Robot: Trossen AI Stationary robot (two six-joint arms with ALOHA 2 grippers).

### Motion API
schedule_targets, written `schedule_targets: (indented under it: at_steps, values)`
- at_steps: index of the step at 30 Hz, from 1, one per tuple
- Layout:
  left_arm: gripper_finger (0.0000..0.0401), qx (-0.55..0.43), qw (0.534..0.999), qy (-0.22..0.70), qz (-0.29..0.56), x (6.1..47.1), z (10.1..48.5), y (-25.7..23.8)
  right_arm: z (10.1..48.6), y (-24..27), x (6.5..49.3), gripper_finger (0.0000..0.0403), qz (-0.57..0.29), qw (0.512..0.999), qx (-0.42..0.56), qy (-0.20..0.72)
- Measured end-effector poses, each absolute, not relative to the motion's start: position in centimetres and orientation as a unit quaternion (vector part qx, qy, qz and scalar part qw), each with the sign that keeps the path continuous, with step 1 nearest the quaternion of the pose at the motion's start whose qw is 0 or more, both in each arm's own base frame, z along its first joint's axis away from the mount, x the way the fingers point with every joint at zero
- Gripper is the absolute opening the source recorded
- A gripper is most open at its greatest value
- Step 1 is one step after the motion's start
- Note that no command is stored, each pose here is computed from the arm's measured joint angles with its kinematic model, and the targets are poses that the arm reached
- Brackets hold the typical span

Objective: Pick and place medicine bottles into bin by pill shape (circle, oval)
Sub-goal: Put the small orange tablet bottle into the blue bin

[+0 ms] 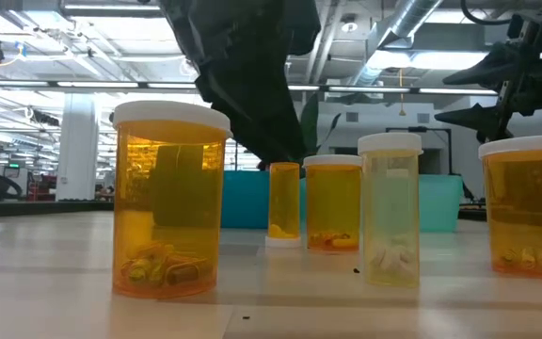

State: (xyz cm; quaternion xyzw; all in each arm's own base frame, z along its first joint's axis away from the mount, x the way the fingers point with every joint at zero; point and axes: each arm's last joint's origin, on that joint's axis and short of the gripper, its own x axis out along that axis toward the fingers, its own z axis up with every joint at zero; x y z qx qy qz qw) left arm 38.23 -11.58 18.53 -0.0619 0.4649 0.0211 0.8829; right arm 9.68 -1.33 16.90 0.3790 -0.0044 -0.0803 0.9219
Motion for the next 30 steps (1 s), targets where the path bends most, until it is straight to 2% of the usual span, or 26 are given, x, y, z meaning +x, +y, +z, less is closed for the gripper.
schedule_targets:
  at_steps: [10, 30]
  values:
    - [0.0226, -0.058, 0.88, 0.471, 0.001, 38.23, 18.5, -11.52, 16.89, -1.33, 9.68, 0.0255, -0.08, 0.922, 0.379, -0.004]
    - [0.0159, -0.046, 0.878, 0.476, -0.005, 38.18, 18.44, -11.36, 16.89, -1.33, 9.68, 0.0255, -0.08, 0.922, 0.379, -0.004]
